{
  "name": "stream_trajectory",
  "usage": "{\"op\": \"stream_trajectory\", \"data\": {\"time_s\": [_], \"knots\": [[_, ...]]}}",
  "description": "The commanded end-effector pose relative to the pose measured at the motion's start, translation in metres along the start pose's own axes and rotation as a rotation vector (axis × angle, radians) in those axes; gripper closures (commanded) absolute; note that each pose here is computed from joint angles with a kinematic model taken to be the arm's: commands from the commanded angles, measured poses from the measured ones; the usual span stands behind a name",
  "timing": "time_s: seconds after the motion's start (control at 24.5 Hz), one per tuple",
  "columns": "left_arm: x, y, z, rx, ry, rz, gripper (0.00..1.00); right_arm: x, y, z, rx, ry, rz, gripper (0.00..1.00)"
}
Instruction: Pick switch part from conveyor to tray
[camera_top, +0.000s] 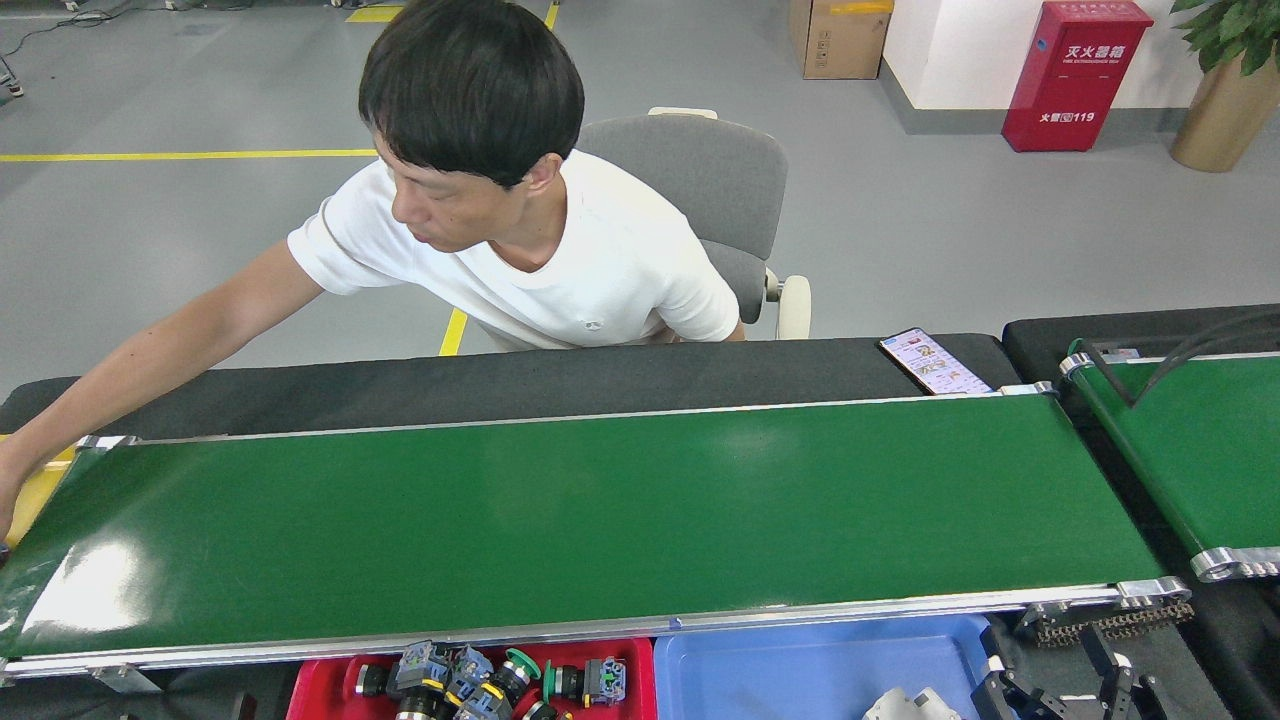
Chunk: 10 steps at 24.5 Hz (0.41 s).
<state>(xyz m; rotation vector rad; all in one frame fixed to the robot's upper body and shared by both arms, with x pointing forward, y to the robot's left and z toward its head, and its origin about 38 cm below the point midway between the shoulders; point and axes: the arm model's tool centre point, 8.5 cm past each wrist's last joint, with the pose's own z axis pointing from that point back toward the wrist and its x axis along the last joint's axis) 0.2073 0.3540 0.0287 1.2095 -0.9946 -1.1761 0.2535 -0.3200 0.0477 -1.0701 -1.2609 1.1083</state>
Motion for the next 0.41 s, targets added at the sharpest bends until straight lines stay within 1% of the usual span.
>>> {"op": "stream_trajectory", "data": {"time_s": [0.0,0.16,0.37], "knots": [[0.000,0.005,-0.001,0.023,0.011,0.000,0.00,-0.003,-0.009,-0.001,-0.023,-0.006,0.014,0.00],[0.001,0.006,-0.001,0.024,-0.003,-0.001,0.00,-0.010,-0.012,-0.001,-0.030,0.011,0.022,0.00],[0.027,0.002,-0.005,0.016,-0.070,0.019,0.00,-0.012,-0.013,-0.001,-0.030,0.006,0.032,0.00]]}}
